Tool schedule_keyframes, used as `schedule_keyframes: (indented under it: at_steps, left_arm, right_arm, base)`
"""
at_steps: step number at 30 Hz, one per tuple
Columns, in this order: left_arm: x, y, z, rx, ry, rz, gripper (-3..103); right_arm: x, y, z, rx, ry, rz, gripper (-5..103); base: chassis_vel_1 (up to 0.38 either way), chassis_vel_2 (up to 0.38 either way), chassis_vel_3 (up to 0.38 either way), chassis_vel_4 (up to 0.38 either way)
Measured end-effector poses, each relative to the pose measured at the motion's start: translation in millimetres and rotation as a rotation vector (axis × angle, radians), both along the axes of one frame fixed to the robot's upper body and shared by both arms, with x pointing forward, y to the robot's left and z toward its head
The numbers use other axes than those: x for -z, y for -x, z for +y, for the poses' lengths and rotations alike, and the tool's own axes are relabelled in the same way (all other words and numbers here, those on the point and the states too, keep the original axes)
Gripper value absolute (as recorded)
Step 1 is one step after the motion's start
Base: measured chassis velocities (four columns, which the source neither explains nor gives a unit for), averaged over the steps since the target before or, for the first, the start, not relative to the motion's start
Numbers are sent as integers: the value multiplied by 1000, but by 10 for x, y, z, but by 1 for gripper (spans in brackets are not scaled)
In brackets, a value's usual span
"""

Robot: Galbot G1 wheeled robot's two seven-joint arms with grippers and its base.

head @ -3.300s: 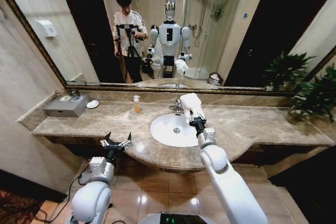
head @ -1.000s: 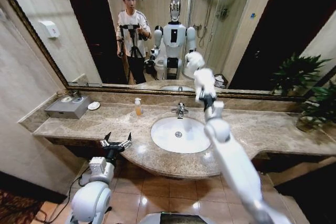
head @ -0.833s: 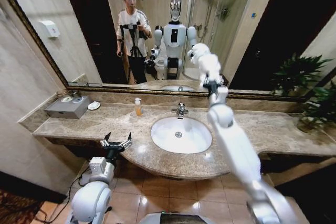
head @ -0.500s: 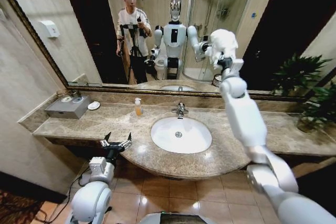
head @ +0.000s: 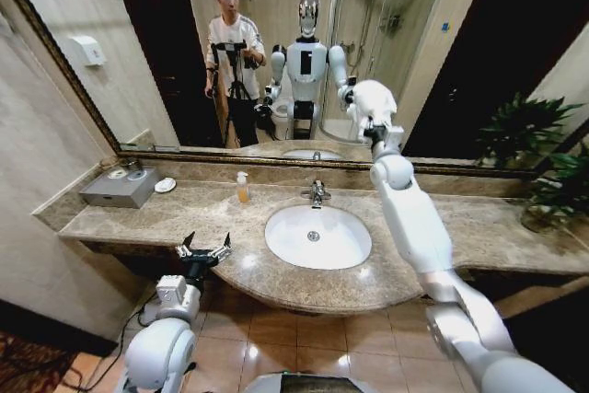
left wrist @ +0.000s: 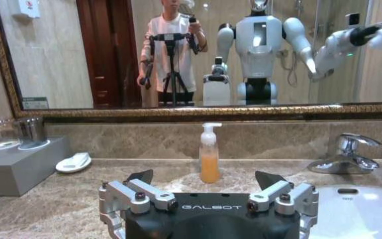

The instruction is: Pick up the towel from the sink counter and wipe the mirror surface.

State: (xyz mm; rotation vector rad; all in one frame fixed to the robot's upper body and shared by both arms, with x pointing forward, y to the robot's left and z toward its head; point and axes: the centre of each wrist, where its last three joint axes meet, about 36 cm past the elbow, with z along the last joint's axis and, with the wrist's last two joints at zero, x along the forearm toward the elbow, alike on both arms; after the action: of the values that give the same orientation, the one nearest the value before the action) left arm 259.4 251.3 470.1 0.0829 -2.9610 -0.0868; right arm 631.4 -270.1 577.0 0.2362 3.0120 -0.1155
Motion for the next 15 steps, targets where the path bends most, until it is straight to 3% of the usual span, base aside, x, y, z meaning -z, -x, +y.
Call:
schedule_keyframes:
  at_steps: [3, 7, 10, 15]
  left_arm:
    - [0, 0, 0, 0, 0, 0, 100]
    - [0, 0, 0, 0, 0, 0, 100]
    - [0, 0, 0, 0, 0, 0, 100]
    - [0, 0, 0, 0, 0, 0, 100]
  right_arm:
    - [-97, -10, -124, 24, 7, -17, 14]
    - [-579, -63, -189, 30, 37, -99, 14]
    - [-768, -79, -106, 18, 49, -131, 14]
    - [-888, -21, 288, -34, 63, -154, 14]
  base:
    - [0, 0, 0, 0]
    - [0, 0, 0, 0]
    - [0, 0, 0, 0]
    - [0, 0, 0, 0]
